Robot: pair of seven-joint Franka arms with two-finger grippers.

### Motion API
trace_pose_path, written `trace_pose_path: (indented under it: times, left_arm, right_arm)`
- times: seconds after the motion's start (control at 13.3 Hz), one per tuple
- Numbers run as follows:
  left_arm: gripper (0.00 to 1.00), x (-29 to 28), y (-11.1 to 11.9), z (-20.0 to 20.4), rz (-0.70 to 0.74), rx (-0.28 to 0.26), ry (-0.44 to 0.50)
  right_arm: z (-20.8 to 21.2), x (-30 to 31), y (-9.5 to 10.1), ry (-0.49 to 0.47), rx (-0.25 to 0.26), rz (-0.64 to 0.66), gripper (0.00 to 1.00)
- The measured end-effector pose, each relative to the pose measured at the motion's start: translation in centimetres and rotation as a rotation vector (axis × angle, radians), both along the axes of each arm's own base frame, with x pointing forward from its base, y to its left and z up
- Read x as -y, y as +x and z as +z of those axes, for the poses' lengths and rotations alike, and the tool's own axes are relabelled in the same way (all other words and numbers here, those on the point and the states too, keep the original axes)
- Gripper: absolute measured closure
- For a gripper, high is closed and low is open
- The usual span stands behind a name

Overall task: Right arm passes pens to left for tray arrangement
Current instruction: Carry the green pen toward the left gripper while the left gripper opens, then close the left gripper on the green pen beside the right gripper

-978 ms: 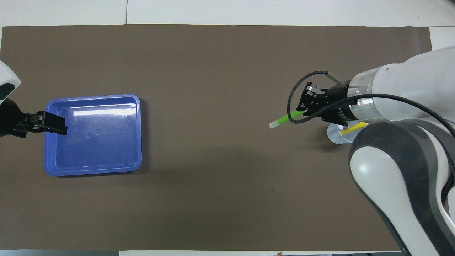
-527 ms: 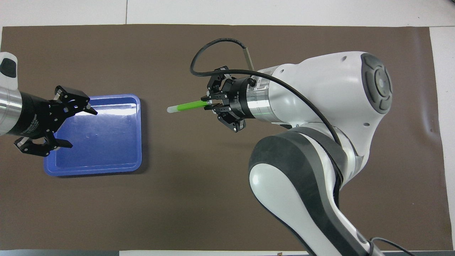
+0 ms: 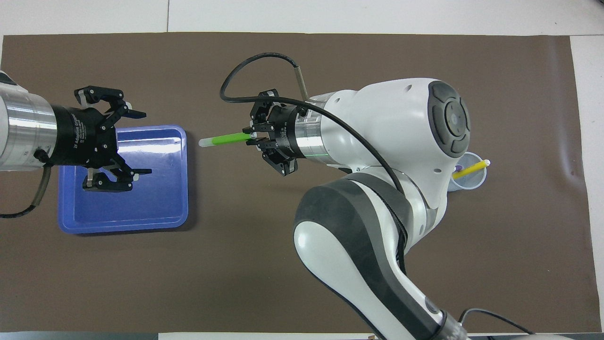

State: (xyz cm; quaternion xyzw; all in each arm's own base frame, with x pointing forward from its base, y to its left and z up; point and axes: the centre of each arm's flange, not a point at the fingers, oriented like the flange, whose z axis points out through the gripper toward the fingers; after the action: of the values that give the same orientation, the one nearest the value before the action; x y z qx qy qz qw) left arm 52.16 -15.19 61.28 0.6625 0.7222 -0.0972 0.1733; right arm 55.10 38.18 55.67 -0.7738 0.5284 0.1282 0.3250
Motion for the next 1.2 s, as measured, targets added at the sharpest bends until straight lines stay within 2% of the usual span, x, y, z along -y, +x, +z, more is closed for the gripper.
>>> trace_pose_path:
  times: [0.23, 0.38, 0.75, 1.13, 1.2]
  left_arm:
    - [0.0, 0.2, 0.2, -2.2, 0.095, -0.019, -0.128]
    - [0.0, 0.1, -0.3, -3.5, 0.126, -0.026, -0.163]
    - [0.0, 1.8, -2.0, -4.4, 0.122, -0.004, -0.174]
    - [0.08, 3.5, -2.6, -4.5, 0.084, 0.011, -0.174]
    - [0.12, 3.5, -2.6, -4.5, 0.079, 0.017, -0.173]
  right_arm:
    - [0.7, -1.5, -1.0, 0.044, -0.022, 0.013, 0.83]
    - [1.1, -2.0, -1.4, 0.052, -0.029, 0.012, 0.83]
    - [2.1, -2.5, -1.4, 0.068, -0.026, 0.009, 0.83]
    - [2.6, -2.6, -1.3, 0.074, -0.025, 0.012, 0.83]
    - [2.7, -2.6, -1.3, 0.075, -0.025, 0.012, 0.83]
